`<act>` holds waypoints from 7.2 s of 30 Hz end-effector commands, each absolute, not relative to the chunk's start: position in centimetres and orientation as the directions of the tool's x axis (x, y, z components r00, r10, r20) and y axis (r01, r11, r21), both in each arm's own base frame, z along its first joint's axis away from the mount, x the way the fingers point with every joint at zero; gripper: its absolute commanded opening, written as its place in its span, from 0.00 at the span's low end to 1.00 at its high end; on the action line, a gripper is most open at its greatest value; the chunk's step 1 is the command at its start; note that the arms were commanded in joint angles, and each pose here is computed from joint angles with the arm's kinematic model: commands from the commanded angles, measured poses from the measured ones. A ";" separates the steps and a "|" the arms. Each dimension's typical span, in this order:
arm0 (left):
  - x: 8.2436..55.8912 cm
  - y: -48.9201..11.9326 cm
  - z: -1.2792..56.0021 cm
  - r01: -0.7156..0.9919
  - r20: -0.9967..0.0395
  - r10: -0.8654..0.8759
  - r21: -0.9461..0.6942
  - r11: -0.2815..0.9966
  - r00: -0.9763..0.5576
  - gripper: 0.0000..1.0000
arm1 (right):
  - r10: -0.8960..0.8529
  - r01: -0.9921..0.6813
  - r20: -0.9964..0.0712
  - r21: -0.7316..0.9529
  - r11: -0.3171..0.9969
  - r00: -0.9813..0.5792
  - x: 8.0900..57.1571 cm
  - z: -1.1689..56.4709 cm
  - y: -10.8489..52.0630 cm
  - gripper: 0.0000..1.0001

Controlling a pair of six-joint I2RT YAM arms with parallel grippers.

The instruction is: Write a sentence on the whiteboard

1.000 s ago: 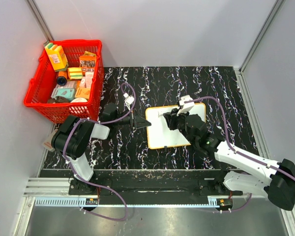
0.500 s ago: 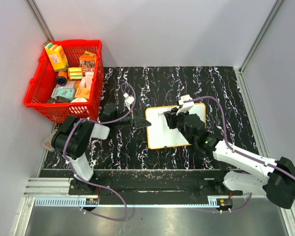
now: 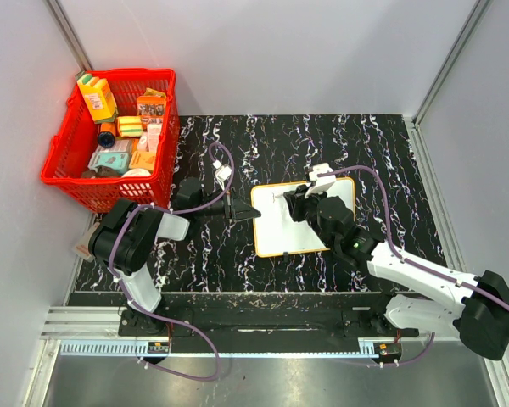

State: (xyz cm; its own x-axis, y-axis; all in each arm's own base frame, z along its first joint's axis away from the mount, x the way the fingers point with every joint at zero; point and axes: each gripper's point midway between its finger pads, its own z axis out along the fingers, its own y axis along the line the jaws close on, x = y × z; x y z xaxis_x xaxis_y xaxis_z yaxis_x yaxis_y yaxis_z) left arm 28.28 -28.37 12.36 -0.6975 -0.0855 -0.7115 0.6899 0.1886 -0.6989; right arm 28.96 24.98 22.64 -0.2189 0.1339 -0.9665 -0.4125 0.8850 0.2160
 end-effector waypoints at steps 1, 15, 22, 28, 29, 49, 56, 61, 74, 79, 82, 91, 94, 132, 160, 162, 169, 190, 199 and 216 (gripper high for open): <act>28.5 -28.7 13.6 0.774 -0.789 -0.093 -0.614 0.155 -0.607 0.00 | 0.161 -0.369 -0.971 0.217 0.904 -0.177 29.3 24.0 24.1 0.00; 28.5 -28.7 13.6 0.776 -0.791 -0.095 -0.612 0.156 -0.605 0.00 | 0.219 -0.405 -0.965 0.260 0.877 -0.146 28.6 26.1 24.2 0.00; 28.4 -28.7 13.6 0.776 -0.791 -0.093 -0.612 0.153 -0.605 0.00 | 0.213 -0.393 -0.969 0.244 0.886 -0.121 29.3 27.1 24.3 0.00; 28.4 -28.7 13.7 0.777 -0.792 -0.094 -0.611 0.153 -0.604 0.00 | 0.185 -0.377 -0.973 0.224 0.899 -0.136 30.0 26.0 24.7 0.00; 28.4 -28.7 13.7 0.777 -0.792 -0.094 -0.611 0.153 -0.604 0.00 | 0.186 -0.376 -0.973 0.225 0.899 -0.137 30.0 25.9 24.7 0.00; 28.4 -28.8 13.6 0.776 -0.790 -0.091 -0.613 0.149 -0.607 0.00 | 0.178 -0.356 -0.974 0.217 0.909 -0.139 30.2 25.1 24.4 0.00; 28.4 -28.8 13.6 0.776 -0.790 -0.091 -0.613 0.149 -0.607 0.00 | 0.182 -0.370 -0.967 0.237 0.898 -0.178 29.5 24.0 24.4 0.00; 28.3 -28.8 13.6 0.776 -0.790 -0.091 -0.613 0.149 -0.607 0.00 | 0.174 -0.368 -0.963 0.242 0.898 -0.207 29.0 23.1 24.2 0.00; 28.3 -28.8 13.6 0.776 -0.790 -0.091 -0.613 0.149 -0.607 0.00 | 0.179 -0.387 -0.954 0.264 0.884 -0.242 28.0 22.3 24.0 0.00; 28.3 -28.8 13.6 0.777 -0.791 -0.090 -0.612 0.148 -0.606 0.00 | 0.179 -0.387 -0.950 0.270 0.882 -0.255 27.7 21.8 23.8 0.00; 28.4 -28.8 13.6 0.776 -0.790 -0.092 -0.613 0.151 -0.606 0.00 | 0.190 -0.397 -0.951 0.277 0.875 -0.246 27.5 22.4 23.8 0.00; 28.3 -28.8 13.6 0.777 -0.792 -0.092 -0.611 0.150 -0.604 0.00 | 0.261 -0.379 -0.952 0.305 0.874 -0.163 27.7 26.4 22.7 0.00; 28.3 -28.8 13.6 0.778 -0.792 -0.091 -0.611 0.149 -0.604 0.00 | 0.248 -0.363 -0.956 0.290 0.885 -0.158 28.1 26.3 22.7 0.00; 28.2 -28.8 13.6 0.777 -0.791 -0.090 -0.612 0.146 -0.606 0.00 | 0.255 -0.321 -0.952 0.297 0.899 -0.167 29.7 24.8 22.8 0.00; 28.2 -28.8 13.6 0.778 -0.791 -0.090 -0.611 0.146 -0.605 0.00 | 0.220 -0.324 -0.946 0.290 0.900 -0.237 28.5 22.1 22.3 0.00; 28.1 -28.9 13.6 0.778 -0.791 -0.088 -0.611 0.144 -0.605 0.00 | 0.225 -0.321 -0.946 0.293 0.901 -0.233 28.5 22.3 22.2 0.00; 28.2 -28.8 13.7 0.779 -0.792 -0.090 -0.610 0.146 -0.603 0.00 | 0.236 -0.291 -0.947 0.293 0.911 -0.216 28.9 22.8 21.6 0.00; 28.2 -28.8 13.6 0.779 -0.792 -0.091 -0.610 0.147 -0.603 0.00 | 0.259 -0.309 -0.944 0.313 0.898 -0.203 29.1 23.7 21.9 0.00; 28.1 -28.8 13.7 0.780 -0.794 -0.092 -0.608 0.146 -0.601 0.00 | 0.241 -0.320 -0.942 0.309 0.896 -0.235 28.4 22.8 21.9 0.00; 28.2 -28.8 13.6 0.778 -0.792 -0.092 -0.610 0.148 -0.603 0.00 | 0.280 -0.321 -0.942 0.327 0.889 -0.185 28.1 25.0 21.0 0.00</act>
State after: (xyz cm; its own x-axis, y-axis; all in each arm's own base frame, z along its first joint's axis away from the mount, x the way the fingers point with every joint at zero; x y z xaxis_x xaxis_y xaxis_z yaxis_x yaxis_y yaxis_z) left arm 28.11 -28.57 12.37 -0.6924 -0.0833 -0.7167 0.6965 0.1818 -0.6941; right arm 27.85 21.61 21.56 -0.2597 0.2129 -0.9419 -0.3181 0.9021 0.2916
